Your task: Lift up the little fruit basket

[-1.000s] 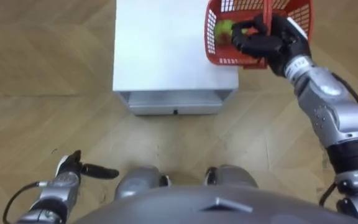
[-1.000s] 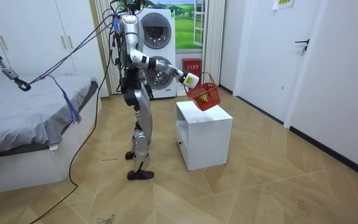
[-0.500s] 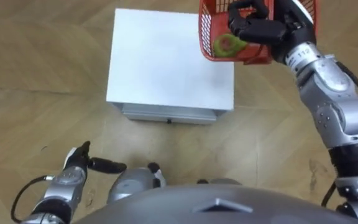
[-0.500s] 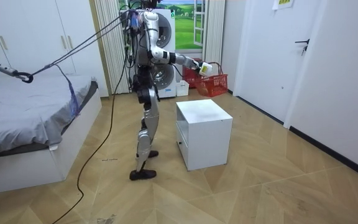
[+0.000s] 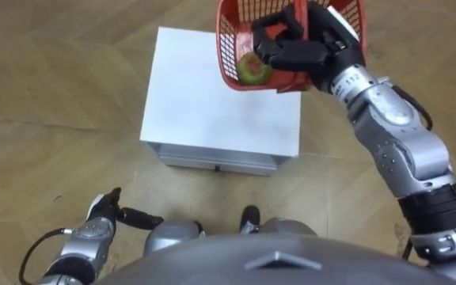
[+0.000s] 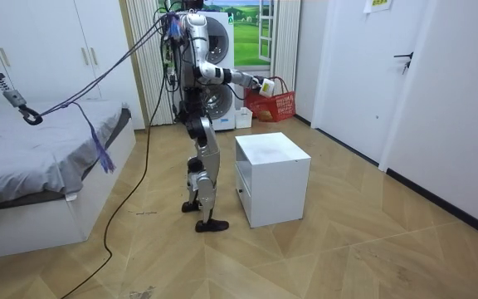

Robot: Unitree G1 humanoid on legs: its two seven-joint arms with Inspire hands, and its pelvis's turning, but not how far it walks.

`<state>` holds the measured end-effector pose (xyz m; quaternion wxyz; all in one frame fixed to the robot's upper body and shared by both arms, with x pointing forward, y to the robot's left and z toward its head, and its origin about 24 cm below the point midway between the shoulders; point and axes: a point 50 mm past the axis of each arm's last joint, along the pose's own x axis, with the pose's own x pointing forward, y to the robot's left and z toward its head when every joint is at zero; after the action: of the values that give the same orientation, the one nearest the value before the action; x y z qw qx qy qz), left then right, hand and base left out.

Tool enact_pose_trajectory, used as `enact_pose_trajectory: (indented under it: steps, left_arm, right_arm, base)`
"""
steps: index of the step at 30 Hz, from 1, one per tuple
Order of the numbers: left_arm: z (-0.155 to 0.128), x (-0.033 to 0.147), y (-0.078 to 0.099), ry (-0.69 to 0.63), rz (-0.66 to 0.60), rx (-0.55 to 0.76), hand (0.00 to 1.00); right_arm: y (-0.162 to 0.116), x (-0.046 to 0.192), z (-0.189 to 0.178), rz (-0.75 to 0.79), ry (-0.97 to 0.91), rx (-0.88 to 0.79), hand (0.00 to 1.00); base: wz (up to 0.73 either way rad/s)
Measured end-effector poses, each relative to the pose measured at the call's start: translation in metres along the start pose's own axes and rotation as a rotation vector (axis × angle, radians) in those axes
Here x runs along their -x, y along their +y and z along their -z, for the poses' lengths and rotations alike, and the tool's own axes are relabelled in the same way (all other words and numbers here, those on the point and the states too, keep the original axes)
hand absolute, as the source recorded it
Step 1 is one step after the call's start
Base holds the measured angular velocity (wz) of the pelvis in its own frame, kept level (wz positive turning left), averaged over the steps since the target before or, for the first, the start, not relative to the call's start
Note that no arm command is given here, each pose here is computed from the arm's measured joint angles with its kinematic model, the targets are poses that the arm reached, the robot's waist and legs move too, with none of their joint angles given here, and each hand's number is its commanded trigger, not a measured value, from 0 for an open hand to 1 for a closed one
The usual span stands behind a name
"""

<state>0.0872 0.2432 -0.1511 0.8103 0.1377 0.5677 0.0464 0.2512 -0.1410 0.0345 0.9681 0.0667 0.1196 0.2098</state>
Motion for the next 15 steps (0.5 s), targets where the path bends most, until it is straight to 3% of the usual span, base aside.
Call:
enact_pose_trajectory:
  steps: [10,15]
  left_arm:
    - [0.003,0.000,0.000,0.015,0.017,0.000,0.00]
    - [0.014,-0.002,0.002,0.069,-0.010,-0.003,0.00]
  right_arm:
    - [0.005,-0.002,0.006,-0.020,0.015,-0.023,1.00]
    - [0.009,-0.006,0.038,-0.023,0.122,-0.099,1.00]
  base:
    - [0.04]
    - [-0.05]
